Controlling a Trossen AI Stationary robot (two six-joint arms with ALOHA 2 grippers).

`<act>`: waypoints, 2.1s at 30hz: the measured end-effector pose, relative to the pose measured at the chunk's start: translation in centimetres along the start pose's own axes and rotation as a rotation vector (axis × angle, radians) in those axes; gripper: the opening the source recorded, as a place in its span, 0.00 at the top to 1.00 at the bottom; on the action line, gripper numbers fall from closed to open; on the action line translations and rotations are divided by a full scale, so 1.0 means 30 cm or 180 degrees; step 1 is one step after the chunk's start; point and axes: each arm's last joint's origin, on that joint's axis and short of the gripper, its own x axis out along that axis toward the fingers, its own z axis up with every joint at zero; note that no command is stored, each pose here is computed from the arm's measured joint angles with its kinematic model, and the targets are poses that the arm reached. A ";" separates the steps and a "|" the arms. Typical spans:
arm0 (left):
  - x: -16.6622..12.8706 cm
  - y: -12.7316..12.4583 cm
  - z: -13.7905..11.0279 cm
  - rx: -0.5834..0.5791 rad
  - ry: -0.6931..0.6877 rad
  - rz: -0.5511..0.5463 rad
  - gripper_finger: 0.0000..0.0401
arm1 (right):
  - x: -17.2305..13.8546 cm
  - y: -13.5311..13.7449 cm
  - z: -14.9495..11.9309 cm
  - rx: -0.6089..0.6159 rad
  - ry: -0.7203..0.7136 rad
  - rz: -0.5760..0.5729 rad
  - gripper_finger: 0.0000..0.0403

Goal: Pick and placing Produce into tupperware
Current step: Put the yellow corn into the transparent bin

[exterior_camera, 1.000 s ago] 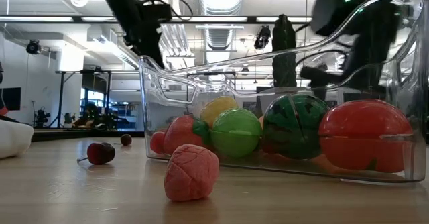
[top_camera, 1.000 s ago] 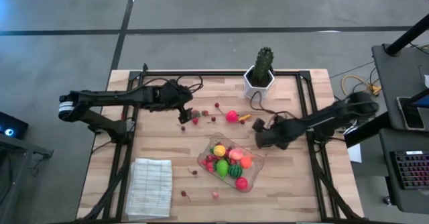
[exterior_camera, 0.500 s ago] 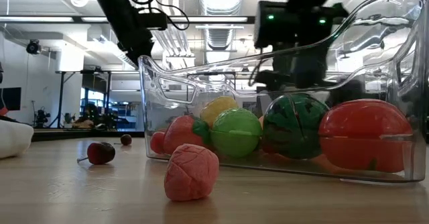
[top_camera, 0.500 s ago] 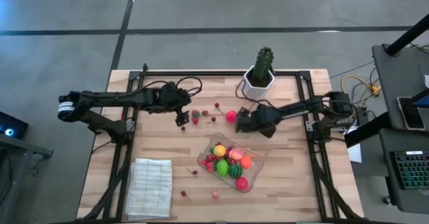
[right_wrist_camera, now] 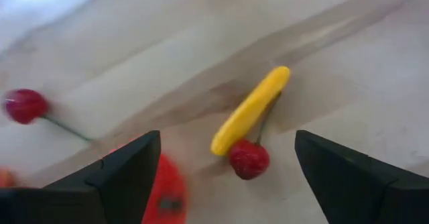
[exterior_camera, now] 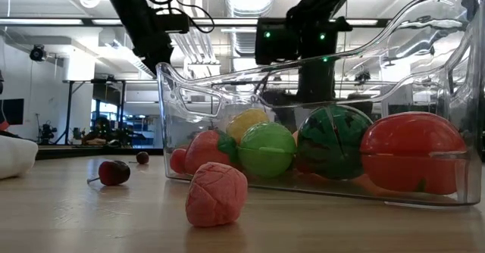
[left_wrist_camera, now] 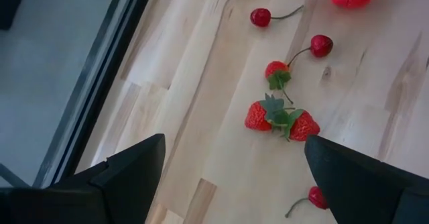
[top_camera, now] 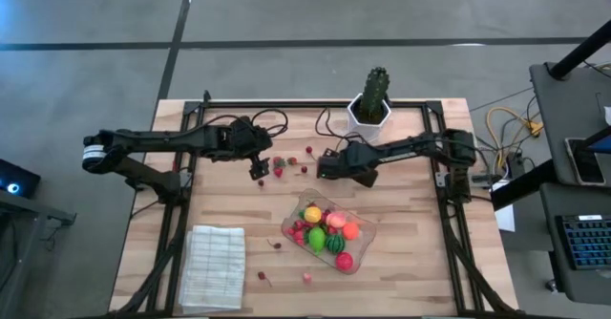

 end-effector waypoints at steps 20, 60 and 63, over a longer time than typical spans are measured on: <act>0.000 -0.001 0.001 0.0073 -0.0005 -0.0022 0.15 | 0.033 -0.008 0.006 0.0160 -0.0034 -0.0288 0.42; 0.000 -0.001 0.000 0.0080 -0.0001 -0.0025 0.15 | 0.045 0.006 0.013 0.0300 -0.0010 -0.0158 0.61; 0.000 -0.001 0.000 0.0082 -0.0002 -0.0025 0.15 | 0.050 0.012 0.022 0.0304 -0.0031 -0.0143 0.61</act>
